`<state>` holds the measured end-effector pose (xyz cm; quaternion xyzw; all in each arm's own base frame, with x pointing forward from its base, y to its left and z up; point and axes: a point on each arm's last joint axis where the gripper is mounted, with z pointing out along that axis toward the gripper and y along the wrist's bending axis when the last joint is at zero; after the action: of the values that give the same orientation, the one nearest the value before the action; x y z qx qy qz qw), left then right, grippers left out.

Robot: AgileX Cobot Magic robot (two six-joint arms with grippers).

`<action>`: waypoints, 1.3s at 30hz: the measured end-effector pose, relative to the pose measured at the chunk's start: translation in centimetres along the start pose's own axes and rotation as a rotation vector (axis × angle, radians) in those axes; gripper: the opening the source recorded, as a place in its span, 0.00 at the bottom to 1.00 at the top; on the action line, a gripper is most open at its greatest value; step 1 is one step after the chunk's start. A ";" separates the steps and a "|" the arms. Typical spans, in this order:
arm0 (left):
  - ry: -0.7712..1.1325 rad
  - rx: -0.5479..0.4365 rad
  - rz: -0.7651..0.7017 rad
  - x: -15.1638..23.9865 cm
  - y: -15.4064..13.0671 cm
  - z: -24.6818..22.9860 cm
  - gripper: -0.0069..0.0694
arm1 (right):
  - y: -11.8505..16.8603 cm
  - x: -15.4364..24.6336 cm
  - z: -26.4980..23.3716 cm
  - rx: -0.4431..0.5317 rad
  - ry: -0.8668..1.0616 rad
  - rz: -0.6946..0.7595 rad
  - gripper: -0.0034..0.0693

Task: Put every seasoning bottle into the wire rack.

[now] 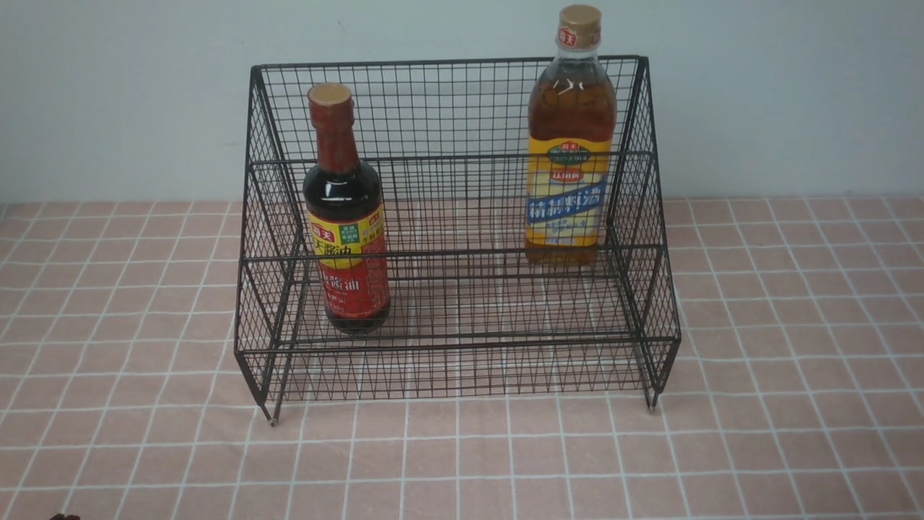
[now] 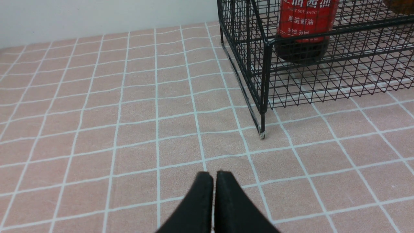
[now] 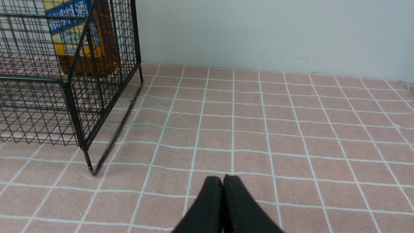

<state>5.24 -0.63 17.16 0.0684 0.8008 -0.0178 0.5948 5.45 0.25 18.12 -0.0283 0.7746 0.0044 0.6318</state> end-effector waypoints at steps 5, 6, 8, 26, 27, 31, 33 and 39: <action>0.001 0.000 0.000 0.0 0.0 0.0 0.08 | 0.0 0.0 0.0 0.000 0.000 0.000 0.03; 0.001 0.000 0.000 0.0 0.0 0.0 0.08 | 0.0 0.0 0.0 0.000 0.000 0.000 0.03; 0.001 0.000 0.000 0.0 0.0 0.0 0.08 | 0.0 0.0 0.0 0.000 0.000 0.000 0.03; 0.004 0.000 0.000 0.0 0.0 0.0 0.08 | 0.0 0.0 0.0 0.000 0.000 0.003 0.03; 0.004 0.000 0.000 0.0 0.0 0.0 0.08 | 0.0 0.0 0.0 0.000 0.000 0.003 0.03; 0.004 0.000 0.000 0.0 0.0 0.0 0.08 | 0.0 0.0 0.0 0.000 0.000 0.009 0.03; 0.004 0.000 0.000 0.0 0.0 0.0 0.08 | 0.0 0.0 0.0 0.000 0.000 0.017 0.03; 0.004 0.000 0.000 0.0 0.0 0.0 0.08 | 0.0 0.0 0.0 0.000 0.000 0.030 0.03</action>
<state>5.22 -0.63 17.13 0.0685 0.8019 -0.0178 0.5932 5.45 0.26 18.12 -0.0167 0.7749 0.0140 0.6317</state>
